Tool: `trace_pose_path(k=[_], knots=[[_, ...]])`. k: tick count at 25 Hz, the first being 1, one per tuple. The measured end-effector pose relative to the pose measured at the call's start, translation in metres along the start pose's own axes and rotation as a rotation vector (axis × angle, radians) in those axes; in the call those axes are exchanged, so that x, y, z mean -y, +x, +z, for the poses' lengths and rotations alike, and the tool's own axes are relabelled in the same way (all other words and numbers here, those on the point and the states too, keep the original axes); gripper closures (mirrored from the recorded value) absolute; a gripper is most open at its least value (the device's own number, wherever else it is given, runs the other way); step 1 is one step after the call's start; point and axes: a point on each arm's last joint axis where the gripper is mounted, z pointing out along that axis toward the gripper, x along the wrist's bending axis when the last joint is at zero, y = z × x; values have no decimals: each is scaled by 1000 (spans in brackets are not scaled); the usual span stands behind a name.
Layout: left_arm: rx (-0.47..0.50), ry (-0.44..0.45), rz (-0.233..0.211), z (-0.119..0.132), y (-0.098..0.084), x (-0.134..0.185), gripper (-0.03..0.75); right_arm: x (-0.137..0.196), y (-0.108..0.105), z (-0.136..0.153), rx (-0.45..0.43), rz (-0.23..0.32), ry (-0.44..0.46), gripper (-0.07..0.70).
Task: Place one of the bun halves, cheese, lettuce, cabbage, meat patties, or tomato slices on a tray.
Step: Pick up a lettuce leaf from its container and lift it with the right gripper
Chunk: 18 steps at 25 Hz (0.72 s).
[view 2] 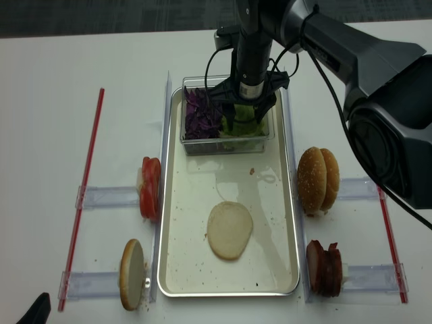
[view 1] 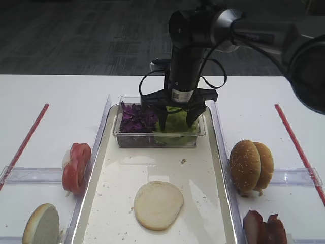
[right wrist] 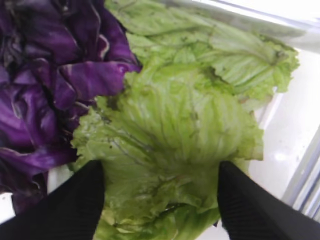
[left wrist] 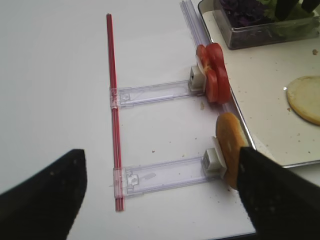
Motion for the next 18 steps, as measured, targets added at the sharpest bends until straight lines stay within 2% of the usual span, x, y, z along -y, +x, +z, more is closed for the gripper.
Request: trace_pose_path(k=[18], knots=[[0,0,0,0,0,0,151,-3,-2,15,2,-22,-1,131]])
